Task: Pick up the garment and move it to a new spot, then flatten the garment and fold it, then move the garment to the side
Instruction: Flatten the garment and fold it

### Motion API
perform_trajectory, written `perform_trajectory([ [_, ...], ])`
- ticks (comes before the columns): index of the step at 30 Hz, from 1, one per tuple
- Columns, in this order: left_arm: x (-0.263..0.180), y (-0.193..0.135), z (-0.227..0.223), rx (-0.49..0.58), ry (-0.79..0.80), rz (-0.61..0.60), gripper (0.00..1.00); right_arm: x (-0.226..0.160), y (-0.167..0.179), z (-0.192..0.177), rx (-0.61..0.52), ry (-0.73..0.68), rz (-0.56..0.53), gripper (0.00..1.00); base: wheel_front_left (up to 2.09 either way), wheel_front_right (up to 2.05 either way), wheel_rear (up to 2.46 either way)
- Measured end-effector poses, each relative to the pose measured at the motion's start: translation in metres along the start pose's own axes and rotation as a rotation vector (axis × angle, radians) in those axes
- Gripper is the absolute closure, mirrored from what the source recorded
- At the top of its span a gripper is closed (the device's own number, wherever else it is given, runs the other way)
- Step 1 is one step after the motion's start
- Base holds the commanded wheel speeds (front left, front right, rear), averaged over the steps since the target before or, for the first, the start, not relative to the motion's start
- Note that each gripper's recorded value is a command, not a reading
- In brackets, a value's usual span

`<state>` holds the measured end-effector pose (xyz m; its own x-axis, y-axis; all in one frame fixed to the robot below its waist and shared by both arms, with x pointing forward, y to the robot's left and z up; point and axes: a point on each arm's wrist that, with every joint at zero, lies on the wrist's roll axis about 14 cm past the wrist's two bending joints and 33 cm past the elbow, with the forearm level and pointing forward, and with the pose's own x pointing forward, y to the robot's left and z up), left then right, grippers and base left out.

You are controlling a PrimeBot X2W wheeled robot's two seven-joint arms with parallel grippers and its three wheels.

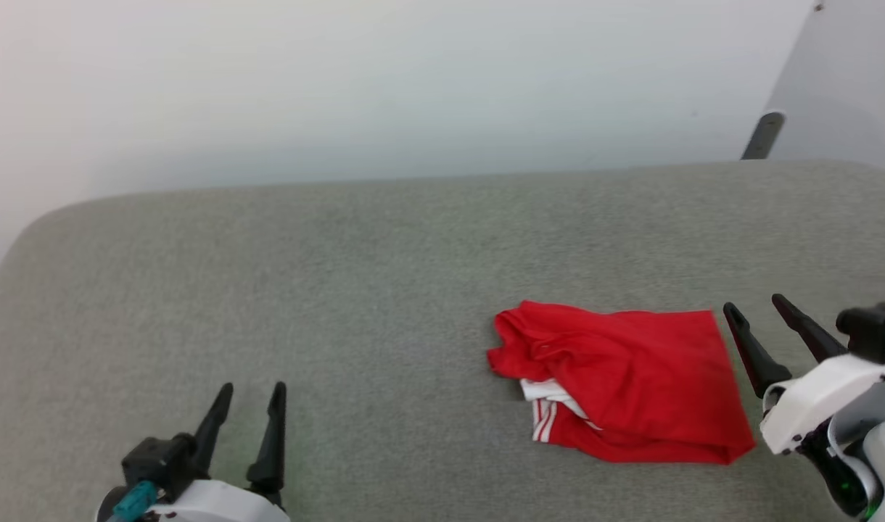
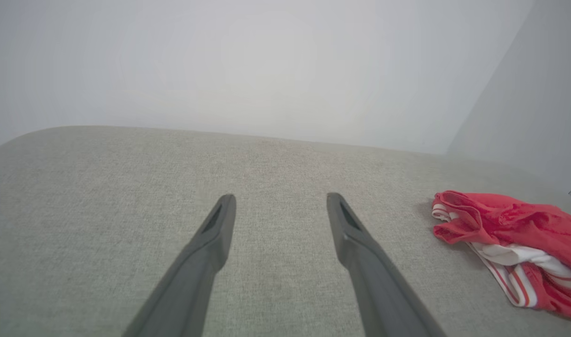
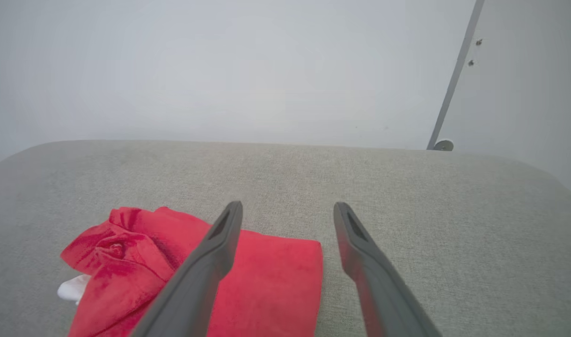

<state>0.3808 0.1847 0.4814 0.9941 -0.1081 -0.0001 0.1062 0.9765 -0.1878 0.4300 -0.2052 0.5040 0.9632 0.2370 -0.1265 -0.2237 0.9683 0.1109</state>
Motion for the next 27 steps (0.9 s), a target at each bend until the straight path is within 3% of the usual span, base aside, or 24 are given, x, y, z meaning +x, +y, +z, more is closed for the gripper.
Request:
perform_trajectory([
  [11, -0.013, -0.007, 0.018, 0.071, -0.05, -0.035, 0.0, -0.037, -0.012, 0.019, -0.044, -0.168, -0.076, 0.0, 0.0, 0.0, 0.0],
  [27, -0.057, 0.008, 0.018, 0.091, -0.057, 0.016, 0.0, -0.077, 0.0, 0.01, 0.018, -0.213, -0.122, 0.0, 0.0, 0.0, 0.0],
])
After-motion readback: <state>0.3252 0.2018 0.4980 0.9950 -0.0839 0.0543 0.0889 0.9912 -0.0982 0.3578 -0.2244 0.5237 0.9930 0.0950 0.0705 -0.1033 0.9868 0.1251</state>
